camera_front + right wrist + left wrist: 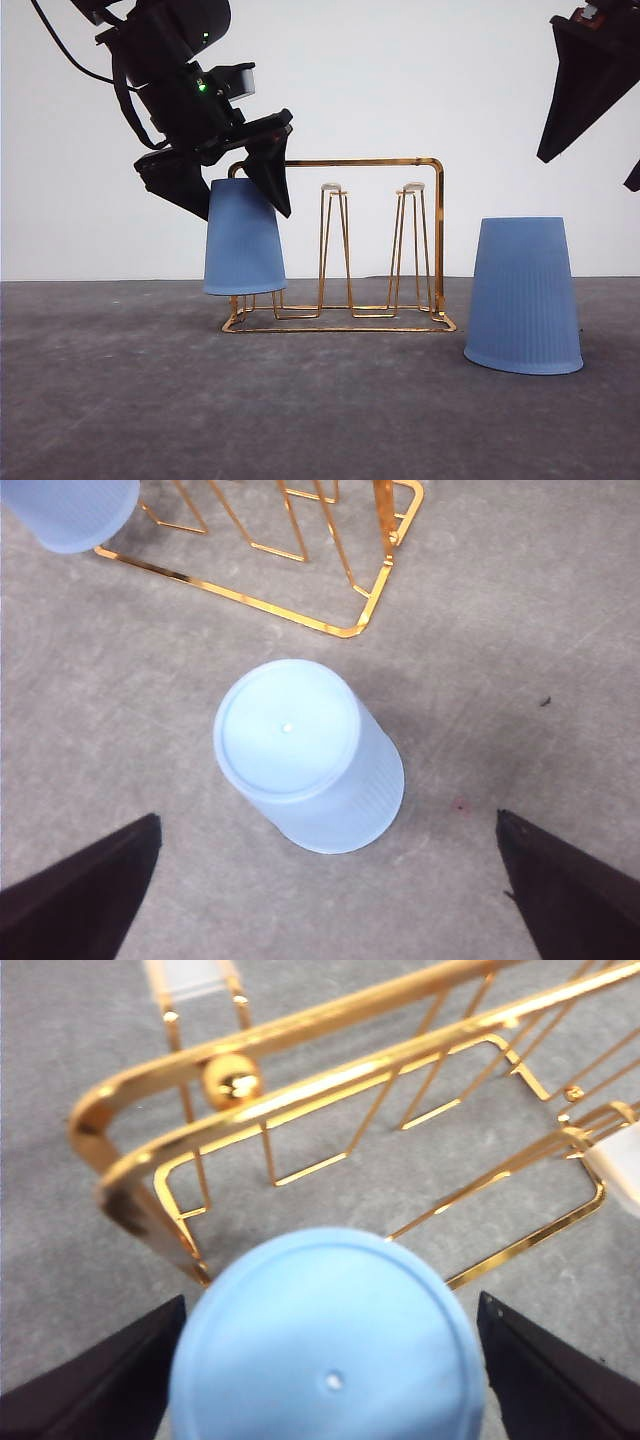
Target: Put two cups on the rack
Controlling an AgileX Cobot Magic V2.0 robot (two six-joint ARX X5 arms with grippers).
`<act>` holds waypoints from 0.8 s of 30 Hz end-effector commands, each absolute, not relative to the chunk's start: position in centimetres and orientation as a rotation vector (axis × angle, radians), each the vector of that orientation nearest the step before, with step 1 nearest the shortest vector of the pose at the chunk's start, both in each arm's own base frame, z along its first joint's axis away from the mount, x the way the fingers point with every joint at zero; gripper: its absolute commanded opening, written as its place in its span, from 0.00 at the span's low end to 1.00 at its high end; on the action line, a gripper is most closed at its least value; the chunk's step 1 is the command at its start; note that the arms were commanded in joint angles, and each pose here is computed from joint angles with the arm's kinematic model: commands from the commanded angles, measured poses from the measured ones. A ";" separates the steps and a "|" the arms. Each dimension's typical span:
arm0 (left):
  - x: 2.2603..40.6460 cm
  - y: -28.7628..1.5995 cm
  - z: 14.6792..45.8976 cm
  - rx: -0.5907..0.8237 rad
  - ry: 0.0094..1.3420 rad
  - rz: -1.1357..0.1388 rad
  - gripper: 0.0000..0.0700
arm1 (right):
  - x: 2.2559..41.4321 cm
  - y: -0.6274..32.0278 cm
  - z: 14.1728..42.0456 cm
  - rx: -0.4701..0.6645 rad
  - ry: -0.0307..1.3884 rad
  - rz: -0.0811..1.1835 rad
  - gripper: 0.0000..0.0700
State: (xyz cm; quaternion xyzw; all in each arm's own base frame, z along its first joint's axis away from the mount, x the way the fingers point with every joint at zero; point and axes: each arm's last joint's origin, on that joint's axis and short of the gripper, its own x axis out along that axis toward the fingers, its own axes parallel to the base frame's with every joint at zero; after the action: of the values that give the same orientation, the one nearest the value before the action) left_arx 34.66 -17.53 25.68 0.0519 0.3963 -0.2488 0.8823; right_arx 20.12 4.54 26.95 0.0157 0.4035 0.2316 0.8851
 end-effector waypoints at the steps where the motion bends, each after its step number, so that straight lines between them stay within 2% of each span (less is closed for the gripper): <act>1: 35.0 -17.9 26.0 0.118 0.807 -0.535 0.85 | 20.3 4.7 27.3 0.022 0.824 0.503 1.00; 5: 35.0 -17.9 26.0 0.117 0.803 -0.536 0.89 | 20.3 4.7 27.4 0.026 0.821 0.512 1.00; 9: 35.2 -18.0 26.8 0.115 0.788 -0.537 0.98 | 20.4 4.8 27.4 0.028 0.811 0.519 1.00; 16: 35.2 -18.0 30.4 0.148 0.787 -0.549 0.99 | 21.2 5.1 27.4 0.048 0.779 0.546 1.00; 24: 34.4 -17.2 33.8 0.198 0.804 -0.531 0.98 | 23.4 6.7 25.4 0.028 0.820 0.580 1.00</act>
State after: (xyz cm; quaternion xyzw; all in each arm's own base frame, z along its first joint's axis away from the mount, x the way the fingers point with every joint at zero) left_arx 34.42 -17.20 33.17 0.0857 0.3956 -0.2520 0.8790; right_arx 22.91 6.46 25.22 0.0142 0.3952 0.2758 0.8761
